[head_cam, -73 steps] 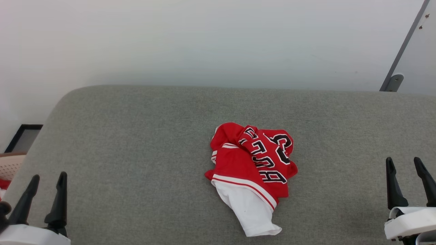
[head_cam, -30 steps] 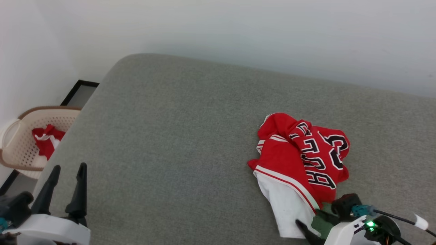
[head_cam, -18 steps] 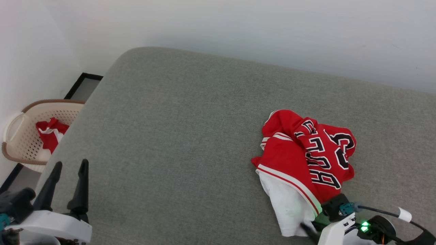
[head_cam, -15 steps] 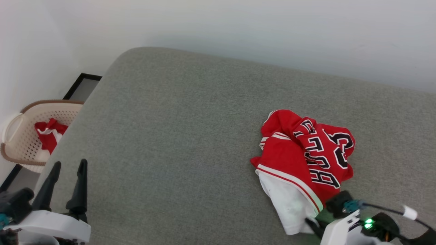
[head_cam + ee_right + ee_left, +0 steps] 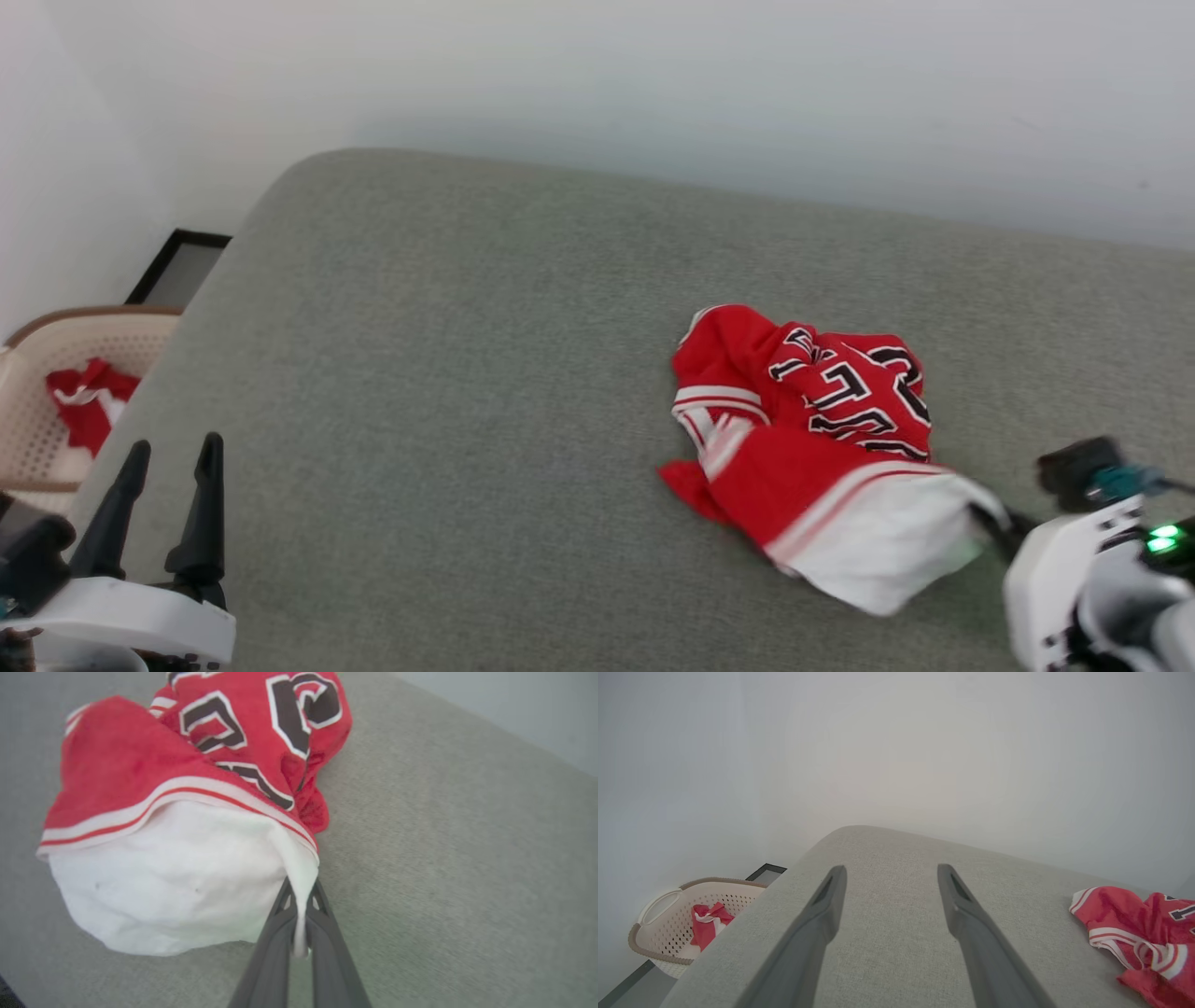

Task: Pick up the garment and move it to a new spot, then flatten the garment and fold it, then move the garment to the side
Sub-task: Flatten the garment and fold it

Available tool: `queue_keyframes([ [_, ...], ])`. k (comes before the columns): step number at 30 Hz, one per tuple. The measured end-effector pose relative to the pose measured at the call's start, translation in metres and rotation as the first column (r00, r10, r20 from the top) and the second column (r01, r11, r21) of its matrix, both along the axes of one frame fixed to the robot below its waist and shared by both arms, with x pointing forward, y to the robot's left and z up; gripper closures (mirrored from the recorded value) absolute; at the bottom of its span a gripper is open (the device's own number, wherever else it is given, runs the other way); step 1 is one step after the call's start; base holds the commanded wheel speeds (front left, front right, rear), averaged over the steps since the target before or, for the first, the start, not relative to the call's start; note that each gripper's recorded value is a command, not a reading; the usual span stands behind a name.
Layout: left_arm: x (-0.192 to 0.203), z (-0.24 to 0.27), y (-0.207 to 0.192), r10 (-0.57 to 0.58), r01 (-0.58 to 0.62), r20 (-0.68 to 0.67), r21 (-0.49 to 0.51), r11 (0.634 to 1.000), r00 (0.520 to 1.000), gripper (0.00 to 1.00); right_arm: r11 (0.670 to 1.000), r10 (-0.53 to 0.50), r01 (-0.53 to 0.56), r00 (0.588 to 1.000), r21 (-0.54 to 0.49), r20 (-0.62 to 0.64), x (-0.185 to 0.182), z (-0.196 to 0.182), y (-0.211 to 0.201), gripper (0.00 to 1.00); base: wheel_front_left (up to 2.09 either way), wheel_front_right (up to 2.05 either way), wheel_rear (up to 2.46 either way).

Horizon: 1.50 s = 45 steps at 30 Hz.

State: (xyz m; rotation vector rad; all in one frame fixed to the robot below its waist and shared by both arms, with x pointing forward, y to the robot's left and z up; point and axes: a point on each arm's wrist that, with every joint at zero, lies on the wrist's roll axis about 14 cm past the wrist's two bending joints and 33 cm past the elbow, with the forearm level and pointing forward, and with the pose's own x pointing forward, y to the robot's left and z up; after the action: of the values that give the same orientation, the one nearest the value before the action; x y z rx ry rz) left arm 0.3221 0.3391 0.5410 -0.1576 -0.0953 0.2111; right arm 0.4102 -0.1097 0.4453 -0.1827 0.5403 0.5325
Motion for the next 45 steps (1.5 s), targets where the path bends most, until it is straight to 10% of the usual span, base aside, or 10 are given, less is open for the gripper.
queue_keyframes([
  [26,0.038,-0.004,-0.033,-0.128,0.128,-0.01,0.007,0.992,0.992,0.0,0.889,-0.441,0.438,0.897,-0.136,0.005,0.032,0.001,-0.177,1.0,0.0,0.0,0.0],
  [29,0.04,-0.005,-0.033,-0.131,0.131,-0.019,0.011,0.991,0.991,0.0,0.886,-0.453,0.448,0.891,-0.121,-0.02,0.035,-0.008,-0.173,0.65,0.0,0.0,0.0],
  [31,0.042,-0.004,-0.035,-0.14,0.141,-0.02,0.016,0.99,0.99,0.0,0.888,-0.451,0.446,0.893,-0.109,-0.02,0.038,-0.009,-0.169,0.0,0.0,0.0,0.0],
  [45,0.081,0.022,-0.076,-0.306,0.309,-0.055,0.059,0.949,0.95,0.0,0.885,-0.466,0.46,0.867,0.075,0.176,0.051,0.036,-0.169,0.0,0.0,0.0,0.0],
])
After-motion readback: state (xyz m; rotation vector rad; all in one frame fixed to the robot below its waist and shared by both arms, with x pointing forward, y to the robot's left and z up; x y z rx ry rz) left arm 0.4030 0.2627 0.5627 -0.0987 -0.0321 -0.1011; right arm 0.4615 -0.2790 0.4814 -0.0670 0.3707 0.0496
